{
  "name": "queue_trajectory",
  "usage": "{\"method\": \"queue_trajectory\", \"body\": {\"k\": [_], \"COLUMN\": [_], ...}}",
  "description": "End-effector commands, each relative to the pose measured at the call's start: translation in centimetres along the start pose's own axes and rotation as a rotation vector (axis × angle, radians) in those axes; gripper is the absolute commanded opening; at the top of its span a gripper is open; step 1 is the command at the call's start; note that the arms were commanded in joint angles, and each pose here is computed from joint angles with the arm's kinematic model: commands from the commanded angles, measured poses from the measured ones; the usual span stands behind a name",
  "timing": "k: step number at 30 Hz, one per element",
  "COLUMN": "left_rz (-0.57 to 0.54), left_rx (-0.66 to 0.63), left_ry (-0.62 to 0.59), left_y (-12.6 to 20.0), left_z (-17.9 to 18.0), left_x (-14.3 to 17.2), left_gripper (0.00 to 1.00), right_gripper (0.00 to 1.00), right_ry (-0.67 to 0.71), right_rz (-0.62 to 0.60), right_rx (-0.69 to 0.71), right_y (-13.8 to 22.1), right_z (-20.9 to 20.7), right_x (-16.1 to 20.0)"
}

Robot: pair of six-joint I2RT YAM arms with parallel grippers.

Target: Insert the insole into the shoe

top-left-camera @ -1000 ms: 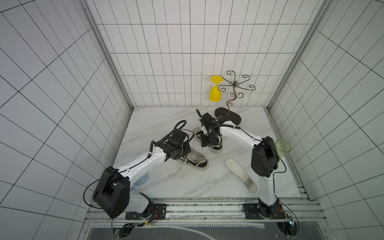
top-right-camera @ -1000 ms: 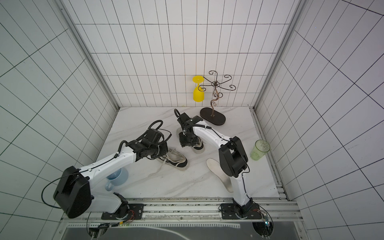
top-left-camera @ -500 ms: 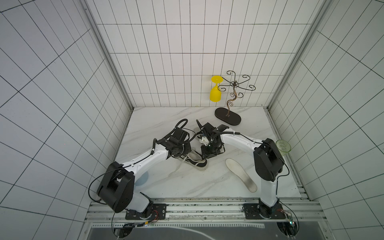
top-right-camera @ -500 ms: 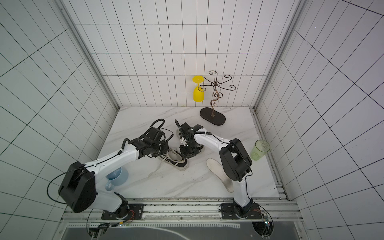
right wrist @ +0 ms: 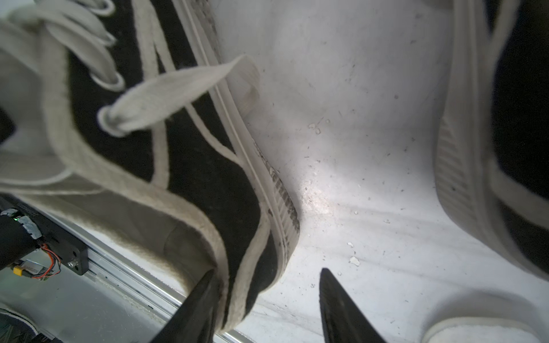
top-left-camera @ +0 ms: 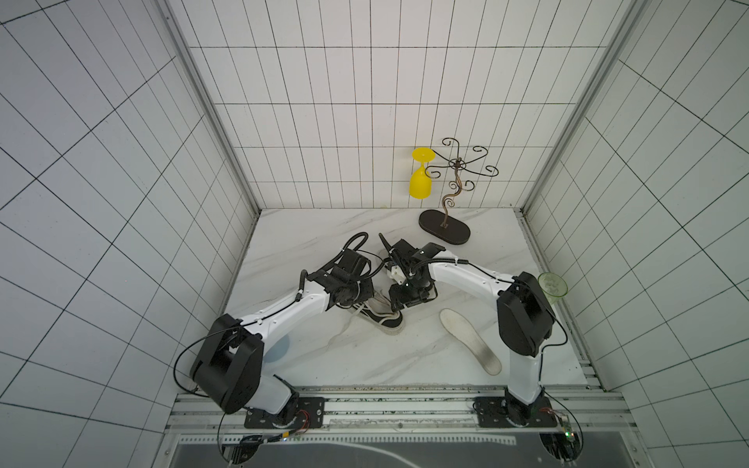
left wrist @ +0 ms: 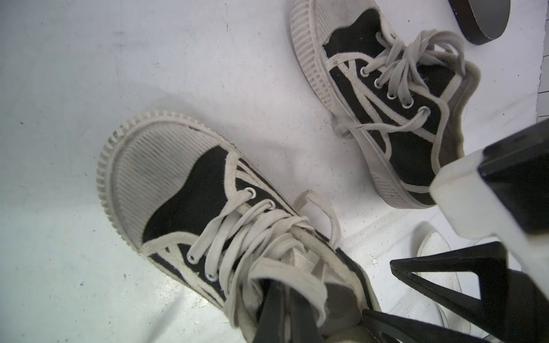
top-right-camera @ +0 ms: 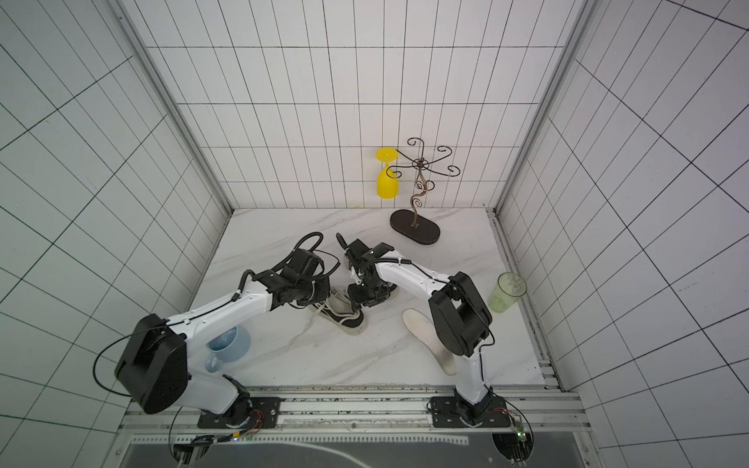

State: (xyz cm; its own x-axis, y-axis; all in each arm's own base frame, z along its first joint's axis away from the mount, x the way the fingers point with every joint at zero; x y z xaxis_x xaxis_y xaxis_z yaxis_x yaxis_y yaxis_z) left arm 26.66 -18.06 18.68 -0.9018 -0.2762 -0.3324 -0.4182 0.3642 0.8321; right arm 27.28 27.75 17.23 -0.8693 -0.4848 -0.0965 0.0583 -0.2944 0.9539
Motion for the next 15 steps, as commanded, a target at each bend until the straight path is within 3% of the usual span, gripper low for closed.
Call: {"method": "queue_trajectory", "body": {"k": [1,8,15], "left_rz": [-0.052,-0.066,-0.09], "left_rx": [0.019,0.028,0.04], "left_ry": [-0.014,-0.016,-0.024], "left_y": [0.5,1.0,1.5], "left_z": [-0.9,-1.1,-1.3], "left_x": [-1.0,-1.3,-1.5], "left_gripper": [0.0,0.0,0.0], "right_gripper": [0.56,0.6,0.59], "right_ry": [0.019,0.035,0.026], "right_rz": [-0.056,0.002,0.135], "right_rx": [-0.046,-0.04,0.22], "right_y": [2.3,-0.1,-3.6], "right_z": [1.2,0.6,-2.3], "right_x": [-1.5,-0.8,1.4]}}
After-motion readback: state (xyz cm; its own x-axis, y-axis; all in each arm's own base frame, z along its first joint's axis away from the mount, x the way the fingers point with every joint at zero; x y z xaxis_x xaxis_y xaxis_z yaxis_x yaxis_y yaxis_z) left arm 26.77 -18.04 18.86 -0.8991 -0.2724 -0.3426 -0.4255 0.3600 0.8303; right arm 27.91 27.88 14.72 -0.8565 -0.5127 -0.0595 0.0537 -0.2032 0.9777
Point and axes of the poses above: each gripper's point midway between its finger pads, its own y axis back along the fingers, its own z axis along the line the jaws close on, x = y × z, the point moved 9 cm from there along y, back along the fingers, and after that the axes turned 3 degrees about y, right-handed, at the moved point
